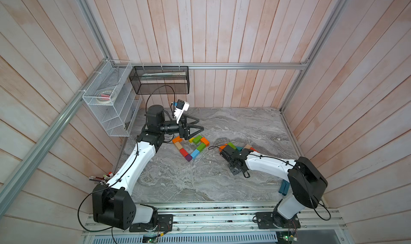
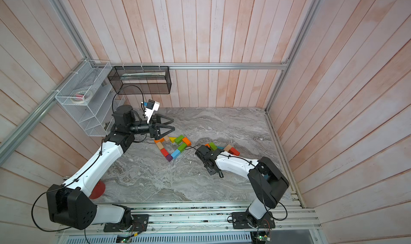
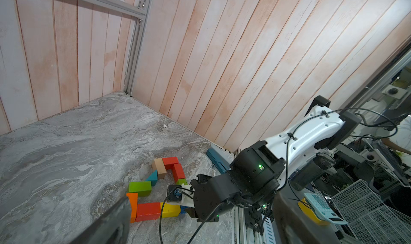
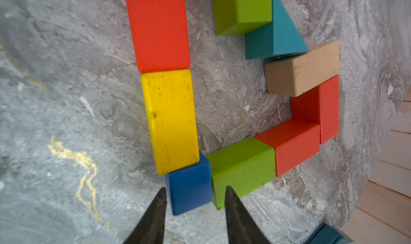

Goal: Assemble a heart with building blocks
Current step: Assemble the building block at the center of the board.

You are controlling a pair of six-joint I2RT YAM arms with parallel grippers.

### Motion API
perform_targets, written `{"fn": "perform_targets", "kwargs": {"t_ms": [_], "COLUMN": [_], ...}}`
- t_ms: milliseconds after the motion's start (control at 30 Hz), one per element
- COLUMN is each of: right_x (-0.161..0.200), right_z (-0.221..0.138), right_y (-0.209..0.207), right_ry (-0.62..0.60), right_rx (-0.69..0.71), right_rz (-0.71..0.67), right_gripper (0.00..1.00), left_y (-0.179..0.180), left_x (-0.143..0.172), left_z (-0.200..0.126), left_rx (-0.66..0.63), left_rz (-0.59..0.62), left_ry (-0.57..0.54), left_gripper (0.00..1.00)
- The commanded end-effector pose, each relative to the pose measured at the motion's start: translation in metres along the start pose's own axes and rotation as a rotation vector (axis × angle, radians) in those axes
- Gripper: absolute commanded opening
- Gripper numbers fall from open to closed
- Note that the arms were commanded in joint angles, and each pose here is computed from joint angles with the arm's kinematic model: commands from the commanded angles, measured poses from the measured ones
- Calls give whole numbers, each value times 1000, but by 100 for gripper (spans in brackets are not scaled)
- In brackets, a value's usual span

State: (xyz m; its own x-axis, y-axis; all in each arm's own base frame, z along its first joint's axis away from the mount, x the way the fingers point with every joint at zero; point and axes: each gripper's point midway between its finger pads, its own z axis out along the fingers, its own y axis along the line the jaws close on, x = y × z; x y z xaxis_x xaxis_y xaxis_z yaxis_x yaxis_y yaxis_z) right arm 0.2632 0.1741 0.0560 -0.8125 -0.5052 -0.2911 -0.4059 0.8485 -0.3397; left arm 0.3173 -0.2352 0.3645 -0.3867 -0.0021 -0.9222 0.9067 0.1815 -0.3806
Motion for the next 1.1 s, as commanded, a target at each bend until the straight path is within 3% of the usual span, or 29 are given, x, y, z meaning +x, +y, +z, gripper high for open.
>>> {"fn": "perform_targets", "kwargs": {"t_ms": [0,133,300,467,633,900,1067], "right_x": [-19,-39,-76,-98,-93,-55,-26], "right_z": [-19,-33,-52,-61,-62,-68,-53], "right_y": [-2,-4,-20,-62,-118,-200,-226], "right_ry": [-82,-180,-363,-535,-653,-859,-916], "right_rx": [-37,-64,-114,-152,-105,79,154], "right_rz": [28,65,162,304,447,619,716], "right_gripper": [46,51,59,79,98,98,98], "left_y": [-8,-2,48,75,92,97,105], "left_x": [-4,-6,0,11,30,79,113], "left_z": [-2,-4,-20,-50,-92,-164,-182], "left_rx": [-1,-59,-376,-634,-893,-1252,-1346], "left_rz": [36,52,5,20,65,141,206], "left_ry": [-12,-21,-66,-127,-212,-302,-275], "left_gripper": [100,100,100,100,100,100,100]}}
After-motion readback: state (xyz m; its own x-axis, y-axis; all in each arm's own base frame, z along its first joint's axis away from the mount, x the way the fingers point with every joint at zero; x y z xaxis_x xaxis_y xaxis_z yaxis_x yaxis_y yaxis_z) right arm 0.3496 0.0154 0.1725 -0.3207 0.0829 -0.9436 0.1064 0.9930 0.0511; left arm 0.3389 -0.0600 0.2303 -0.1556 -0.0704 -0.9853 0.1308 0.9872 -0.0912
